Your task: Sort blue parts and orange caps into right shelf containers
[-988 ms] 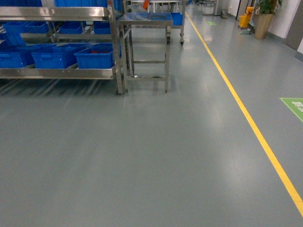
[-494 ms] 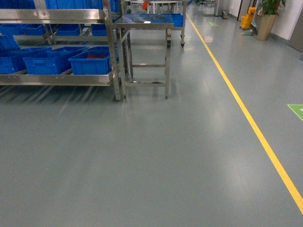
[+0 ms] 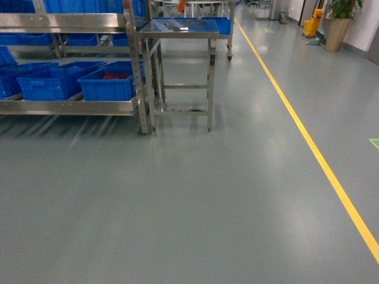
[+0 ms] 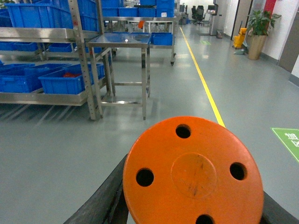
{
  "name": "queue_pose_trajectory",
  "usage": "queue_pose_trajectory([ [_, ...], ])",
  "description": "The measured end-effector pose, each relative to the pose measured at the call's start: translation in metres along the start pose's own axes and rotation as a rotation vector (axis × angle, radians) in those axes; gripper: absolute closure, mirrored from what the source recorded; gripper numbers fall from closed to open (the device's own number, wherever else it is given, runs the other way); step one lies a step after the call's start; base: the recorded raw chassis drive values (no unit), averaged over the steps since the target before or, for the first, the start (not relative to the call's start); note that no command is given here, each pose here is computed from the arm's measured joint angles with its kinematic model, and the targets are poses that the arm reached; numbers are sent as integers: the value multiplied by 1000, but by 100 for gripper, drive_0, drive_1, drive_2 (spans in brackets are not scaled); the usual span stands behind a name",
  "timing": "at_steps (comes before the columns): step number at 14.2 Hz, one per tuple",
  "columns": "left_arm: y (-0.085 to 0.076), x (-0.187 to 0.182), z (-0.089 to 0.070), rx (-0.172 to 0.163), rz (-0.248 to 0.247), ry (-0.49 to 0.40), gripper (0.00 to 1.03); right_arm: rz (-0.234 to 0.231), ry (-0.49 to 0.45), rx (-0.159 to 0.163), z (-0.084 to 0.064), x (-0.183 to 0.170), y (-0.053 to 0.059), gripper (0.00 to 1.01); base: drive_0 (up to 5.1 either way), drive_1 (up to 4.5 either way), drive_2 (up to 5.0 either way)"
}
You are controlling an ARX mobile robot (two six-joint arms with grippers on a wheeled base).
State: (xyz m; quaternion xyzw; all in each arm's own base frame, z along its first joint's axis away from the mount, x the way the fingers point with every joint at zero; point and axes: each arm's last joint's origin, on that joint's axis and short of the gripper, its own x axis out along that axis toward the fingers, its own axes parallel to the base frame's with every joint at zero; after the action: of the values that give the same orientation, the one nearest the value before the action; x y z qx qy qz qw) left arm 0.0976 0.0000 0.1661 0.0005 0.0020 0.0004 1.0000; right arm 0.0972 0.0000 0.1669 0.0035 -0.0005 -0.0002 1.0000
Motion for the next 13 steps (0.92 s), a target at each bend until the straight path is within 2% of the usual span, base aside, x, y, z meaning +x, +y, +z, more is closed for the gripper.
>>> queue_pose_trajectory([
  [13,0,0,0,0,0,2,62,0,-2,0,0,0,0,56,2,421,-418],
])
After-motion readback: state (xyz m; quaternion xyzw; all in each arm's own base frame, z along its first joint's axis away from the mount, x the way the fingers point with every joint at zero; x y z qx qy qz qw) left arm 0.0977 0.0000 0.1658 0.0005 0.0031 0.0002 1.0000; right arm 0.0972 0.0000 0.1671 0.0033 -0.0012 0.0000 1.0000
